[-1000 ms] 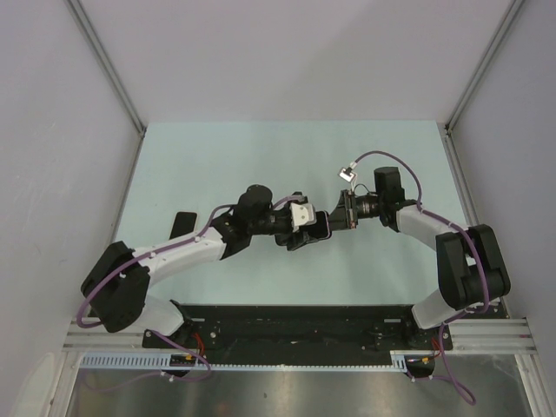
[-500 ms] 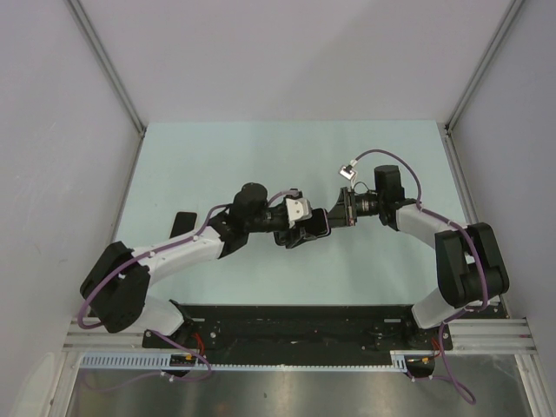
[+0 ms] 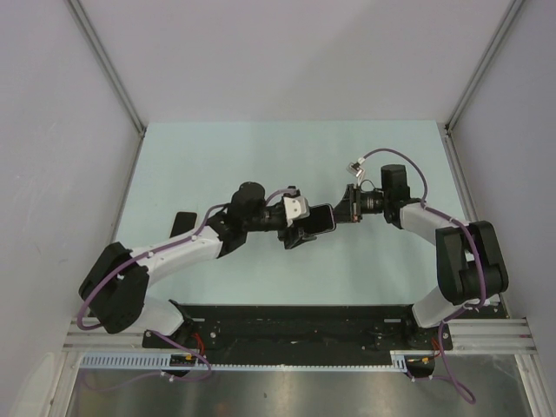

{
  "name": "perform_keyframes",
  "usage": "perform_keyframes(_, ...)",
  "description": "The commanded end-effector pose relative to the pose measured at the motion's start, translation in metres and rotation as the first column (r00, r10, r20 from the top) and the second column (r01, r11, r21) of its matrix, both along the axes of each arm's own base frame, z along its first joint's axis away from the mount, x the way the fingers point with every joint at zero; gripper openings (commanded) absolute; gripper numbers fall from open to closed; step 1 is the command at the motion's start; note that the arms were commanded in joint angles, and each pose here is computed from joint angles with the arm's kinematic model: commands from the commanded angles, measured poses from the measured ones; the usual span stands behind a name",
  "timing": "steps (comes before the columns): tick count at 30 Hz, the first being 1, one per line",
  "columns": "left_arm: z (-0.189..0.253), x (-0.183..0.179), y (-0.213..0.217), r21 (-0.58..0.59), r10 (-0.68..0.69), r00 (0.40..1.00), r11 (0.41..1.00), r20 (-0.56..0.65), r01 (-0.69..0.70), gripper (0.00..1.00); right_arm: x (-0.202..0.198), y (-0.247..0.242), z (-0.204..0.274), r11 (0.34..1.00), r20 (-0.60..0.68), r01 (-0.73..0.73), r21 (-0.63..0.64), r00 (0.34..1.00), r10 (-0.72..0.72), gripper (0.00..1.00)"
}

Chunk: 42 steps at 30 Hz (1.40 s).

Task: Take the phone out of the phone case
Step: Remove the phone case from the phone.

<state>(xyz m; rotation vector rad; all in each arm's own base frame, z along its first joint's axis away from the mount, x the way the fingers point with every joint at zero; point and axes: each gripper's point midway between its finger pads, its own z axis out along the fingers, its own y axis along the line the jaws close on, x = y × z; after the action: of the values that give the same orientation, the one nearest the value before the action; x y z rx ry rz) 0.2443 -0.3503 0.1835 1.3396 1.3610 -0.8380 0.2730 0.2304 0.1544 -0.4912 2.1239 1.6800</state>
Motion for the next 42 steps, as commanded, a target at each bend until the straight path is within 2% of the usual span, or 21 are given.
perform_keyframes(1, 0.010, -0.006, -0.005, -0.021, -0.013, 0.999, 1.000, 0.031, 0.014, 0.86, 0.014, -0.004, 0.014, 1.000, 0.065, 0.016, 0.021, 0.998, -0.017, 0.00)
perform_keyframes(16, 0.004, 0.011, -0.007, 0.022, 0.073, 0.992, 0.997, 0.101, -0.076, 1.00, 0.002, 0.003, 0.013, 0.999, 0.074, -0.038, 0.023, 0.997, 0.036, 0.00)
perform_keyframes(25, -0.008, -0.001, -0.011, 0.053, 0.015, 0.994, 0.998, 0.110, -0.021, 1.00, -0.008, 0.008, 0.019, 0.995, 0.070, -0.083, 0.045, 0.994, 0.080, 0.00)
perform_keyframes(42, -0.022, 0.006, -0.016, 0.116, 0.058, 0.984, 0.990, 0.171, -0.078, 1.00, -0.017, 0.012, 0.027, 0.991, 0.083, -0.119, 0.059, 0.990, 0.114, 0.00)
